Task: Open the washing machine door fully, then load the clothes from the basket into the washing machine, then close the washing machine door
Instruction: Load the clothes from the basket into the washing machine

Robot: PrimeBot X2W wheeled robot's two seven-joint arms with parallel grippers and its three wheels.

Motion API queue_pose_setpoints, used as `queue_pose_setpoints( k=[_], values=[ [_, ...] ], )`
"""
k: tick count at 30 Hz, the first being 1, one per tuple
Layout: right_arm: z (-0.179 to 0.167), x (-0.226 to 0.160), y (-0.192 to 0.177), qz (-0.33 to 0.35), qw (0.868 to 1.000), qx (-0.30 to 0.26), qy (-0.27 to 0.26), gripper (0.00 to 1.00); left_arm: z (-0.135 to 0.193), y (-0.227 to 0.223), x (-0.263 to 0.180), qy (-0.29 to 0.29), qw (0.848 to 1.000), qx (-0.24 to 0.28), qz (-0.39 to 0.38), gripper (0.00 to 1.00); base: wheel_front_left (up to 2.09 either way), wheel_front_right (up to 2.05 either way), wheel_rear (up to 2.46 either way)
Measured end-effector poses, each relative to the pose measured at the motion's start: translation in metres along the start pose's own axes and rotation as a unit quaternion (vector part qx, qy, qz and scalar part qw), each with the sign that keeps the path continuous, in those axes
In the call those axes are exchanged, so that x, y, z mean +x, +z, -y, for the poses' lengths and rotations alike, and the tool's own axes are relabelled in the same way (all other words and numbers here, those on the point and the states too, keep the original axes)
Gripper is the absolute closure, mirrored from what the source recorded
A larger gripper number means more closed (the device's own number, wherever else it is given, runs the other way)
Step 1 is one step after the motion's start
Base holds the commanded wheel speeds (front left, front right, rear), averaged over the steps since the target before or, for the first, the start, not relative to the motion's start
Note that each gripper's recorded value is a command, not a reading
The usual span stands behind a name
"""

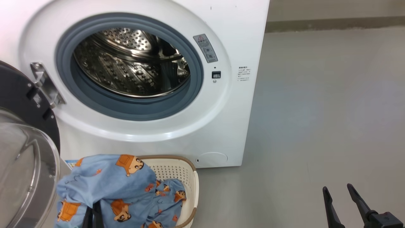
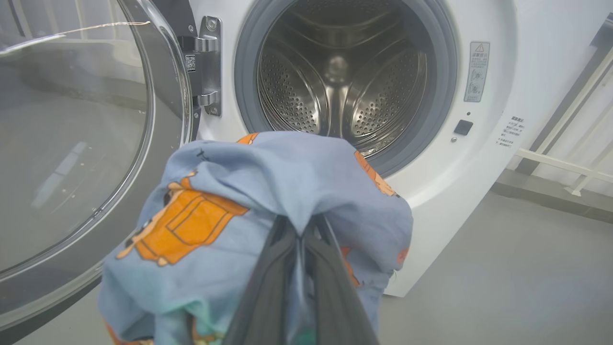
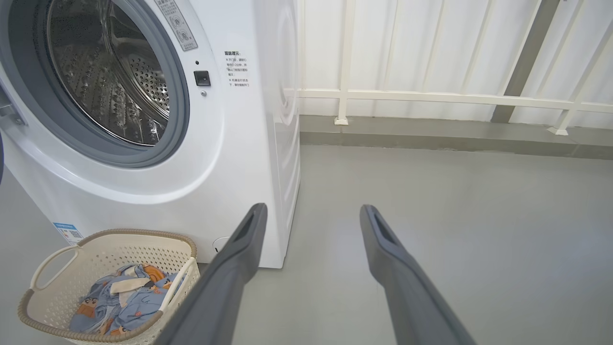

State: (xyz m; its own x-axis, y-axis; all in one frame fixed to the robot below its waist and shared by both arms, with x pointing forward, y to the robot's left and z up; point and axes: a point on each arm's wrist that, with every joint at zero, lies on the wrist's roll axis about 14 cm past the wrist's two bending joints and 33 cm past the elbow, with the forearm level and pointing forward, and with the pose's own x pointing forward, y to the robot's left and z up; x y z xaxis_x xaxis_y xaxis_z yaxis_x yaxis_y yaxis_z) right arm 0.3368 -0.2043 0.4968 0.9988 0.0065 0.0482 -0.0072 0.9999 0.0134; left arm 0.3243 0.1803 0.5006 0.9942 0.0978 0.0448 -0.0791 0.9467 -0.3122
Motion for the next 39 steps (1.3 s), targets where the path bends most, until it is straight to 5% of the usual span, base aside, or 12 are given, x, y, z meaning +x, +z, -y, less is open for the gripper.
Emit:
queue_pose_setpoints(
  k=[39],
  values=[
    [0.000, -0.009, -0.026, -0.042, 0.999, 0.009, -0.009, 0.00, 0.023, 0.004, 0.012, -0.033, 0.999, 0.012, 0.007, 1.00, 0.00, 0.00, 0.00]
  ],
)
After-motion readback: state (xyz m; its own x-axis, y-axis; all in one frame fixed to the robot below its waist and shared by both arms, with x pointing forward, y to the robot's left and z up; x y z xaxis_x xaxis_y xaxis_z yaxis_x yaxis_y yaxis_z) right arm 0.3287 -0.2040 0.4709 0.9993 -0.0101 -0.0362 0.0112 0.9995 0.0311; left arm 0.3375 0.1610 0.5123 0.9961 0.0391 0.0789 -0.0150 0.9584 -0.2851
